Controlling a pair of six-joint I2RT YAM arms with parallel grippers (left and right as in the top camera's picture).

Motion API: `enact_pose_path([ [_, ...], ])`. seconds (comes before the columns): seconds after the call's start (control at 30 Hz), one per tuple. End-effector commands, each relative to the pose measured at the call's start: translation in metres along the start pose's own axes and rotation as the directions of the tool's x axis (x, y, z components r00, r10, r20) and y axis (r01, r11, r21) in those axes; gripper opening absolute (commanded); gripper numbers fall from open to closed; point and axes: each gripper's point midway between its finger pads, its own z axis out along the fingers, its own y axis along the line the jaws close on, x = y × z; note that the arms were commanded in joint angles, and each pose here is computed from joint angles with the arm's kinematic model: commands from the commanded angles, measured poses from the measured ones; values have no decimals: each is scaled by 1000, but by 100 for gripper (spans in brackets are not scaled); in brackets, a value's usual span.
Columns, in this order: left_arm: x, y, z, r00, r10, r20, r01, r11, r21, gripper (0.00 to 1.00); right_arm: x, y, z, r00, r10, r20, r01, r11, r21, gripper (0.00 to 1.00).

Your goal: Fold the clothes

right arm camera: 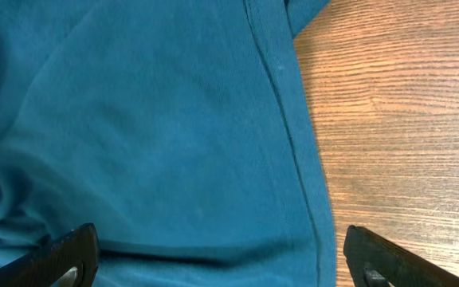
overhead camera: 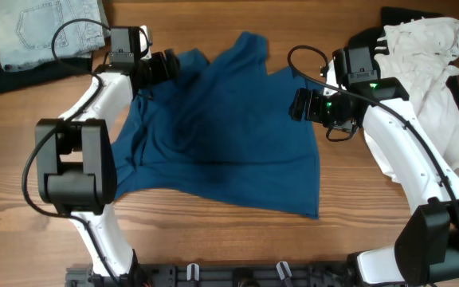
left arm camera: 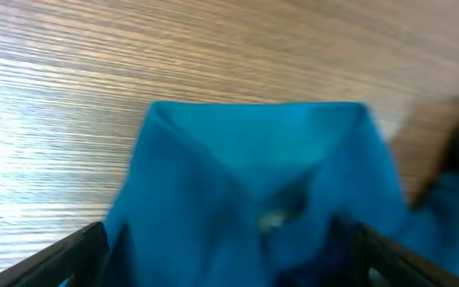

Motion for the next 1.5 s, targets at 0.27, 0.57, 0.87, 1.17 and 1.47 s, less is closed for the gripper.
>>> enact_pose_path([
  [0.27,16,36,22,996,63,-67,-68,995,-78,32,-7,4,-2,1000,-21,12,21,1000,-10,92],
  [0.57,-7,110,3,993,-104,47,114,944,-309,4,-36,-1,5,991,7,131,-10,1000,24,30],
  [0.87,1,196,-25,914,-397,81,401,861,-313,4,-24,-7,90,998,57,-19,-57,998,3,59],
  [1.17,18,266,-57,800,-578,160,590,710,-384,4,-36,-46,110,995,101,28,-104,980,167,71],
  [1.47,16,284,-79,711,-687,153,700,670,-248,8,-69,-52,96,989,102,105,-116,983,144,70],
])
